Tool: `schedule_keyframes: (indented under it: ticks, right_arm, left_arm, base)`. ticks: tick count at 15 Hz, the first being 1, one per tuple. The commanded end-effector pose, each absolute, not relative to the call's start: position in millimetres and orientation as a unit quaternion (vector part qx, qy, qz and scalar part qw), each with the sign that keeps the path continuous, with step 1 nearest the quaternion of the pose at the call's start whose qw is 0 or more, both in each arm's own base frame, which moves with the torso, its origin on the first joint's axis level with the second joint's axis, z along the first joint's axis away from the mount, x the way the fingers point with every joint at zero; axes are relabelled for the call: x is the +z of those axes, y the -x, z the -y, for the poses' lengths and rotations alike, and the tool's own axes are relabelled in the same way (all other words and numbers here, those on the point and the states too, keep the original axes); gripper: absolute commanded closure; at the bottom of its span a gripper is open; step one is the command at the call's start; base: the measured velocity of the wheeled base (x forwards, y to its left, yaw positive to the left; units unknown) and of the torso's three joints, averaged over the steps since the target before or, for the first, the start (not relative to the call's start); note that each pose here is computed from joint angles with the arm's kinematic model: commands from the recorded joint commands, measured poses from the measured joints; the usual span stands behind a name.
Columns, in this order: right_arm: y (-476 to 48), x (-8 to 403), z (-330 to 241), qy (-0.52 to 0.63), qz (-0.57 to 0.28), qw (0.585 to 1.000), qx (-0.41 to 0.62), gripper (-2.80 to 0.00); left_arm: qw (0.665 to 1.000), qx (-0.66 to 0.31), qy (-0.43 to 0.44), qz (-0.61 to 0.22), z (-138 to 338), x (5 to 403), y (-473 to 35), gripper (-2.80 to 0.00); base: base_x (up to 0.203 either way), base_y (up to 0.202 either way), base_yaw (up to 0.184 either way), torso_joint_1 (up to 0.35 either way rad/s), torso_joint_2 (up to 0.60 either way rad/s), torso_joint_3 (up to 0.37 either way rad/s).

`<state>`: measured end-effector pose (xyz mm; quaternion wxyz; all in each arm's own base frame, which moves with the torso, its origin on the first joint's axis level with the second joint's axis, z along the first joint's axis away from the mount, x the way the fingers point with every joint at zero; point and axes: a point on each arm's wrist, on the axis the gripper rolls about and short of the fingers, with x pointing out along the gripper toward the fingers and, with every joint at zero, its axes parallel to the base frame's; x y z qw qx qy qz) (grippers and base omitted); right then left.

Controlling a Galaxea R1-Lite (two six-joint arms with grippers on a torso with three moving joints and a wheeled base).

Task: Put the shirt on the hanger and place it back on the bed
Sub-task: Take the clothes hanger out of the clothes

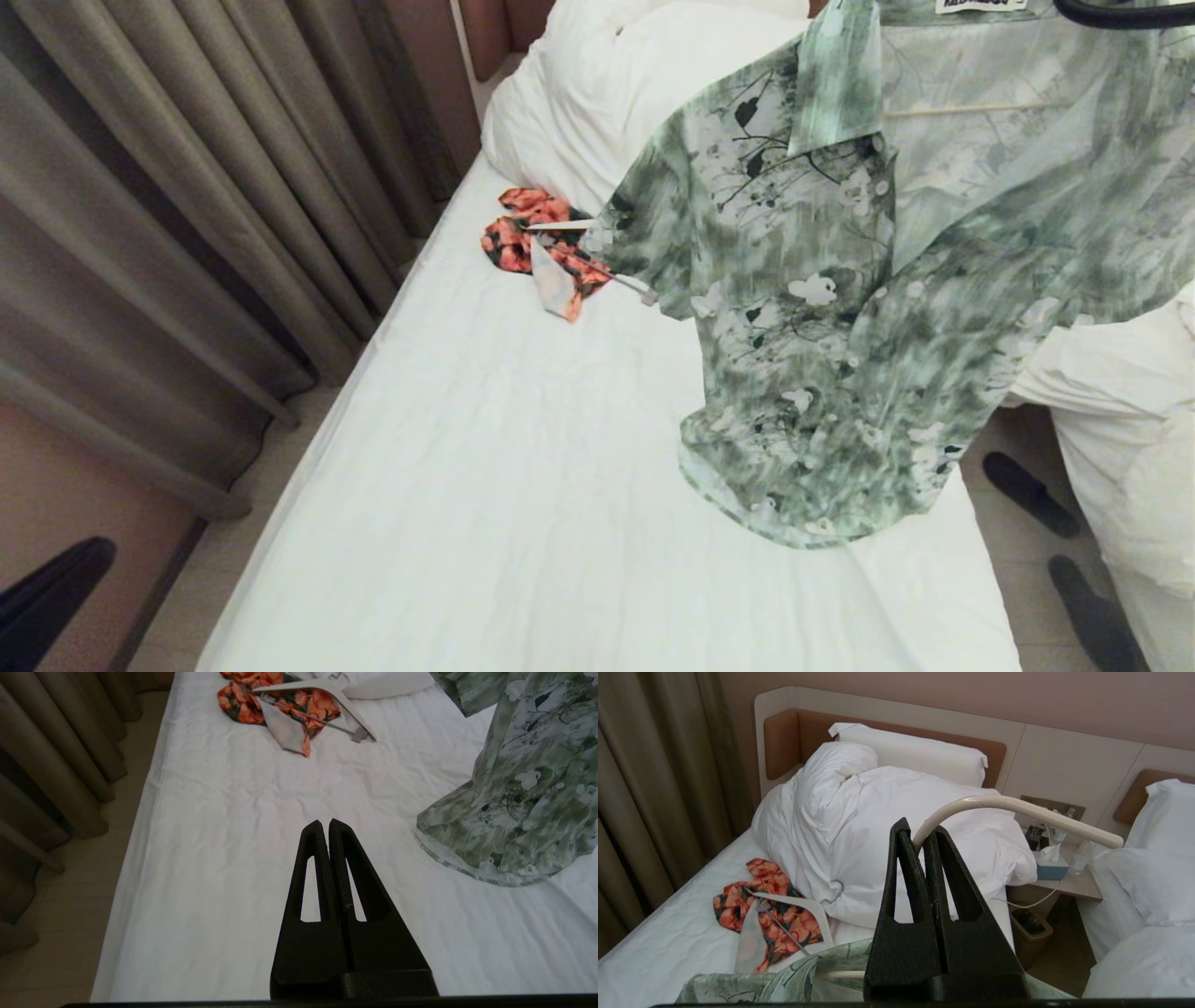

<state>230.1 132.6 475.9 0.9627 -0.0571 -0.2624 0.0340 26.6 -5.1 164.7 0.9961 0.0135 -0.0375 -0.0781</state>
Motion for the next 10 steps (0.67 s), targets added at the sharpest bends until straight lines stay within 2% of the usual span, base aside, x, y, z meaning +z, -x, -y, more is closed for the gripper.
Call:
schedule_keyframes:
  ticks: [1,10]
  right_arm:
    - [-231.3,475.6,-133.6,0.058,0.262,0.963,0.033,0.00]
    - [-224.9,479.4,-130.3,0.056,0.270,0.961,0.037,0.00]
  left_arm:
    - [0.996,-0.075,-0.012,0.045,4.3,165.7,-24.8,0.00]
    - [0.996,-0.075,-0.011,0.049,4.4,169.0,-24.9,0.00]
  base:
    - [0.000,0.000,0.000,0.000,0.00,0.000]
    - [0.000,0.000,0.000,0.000,0.00,0.000]
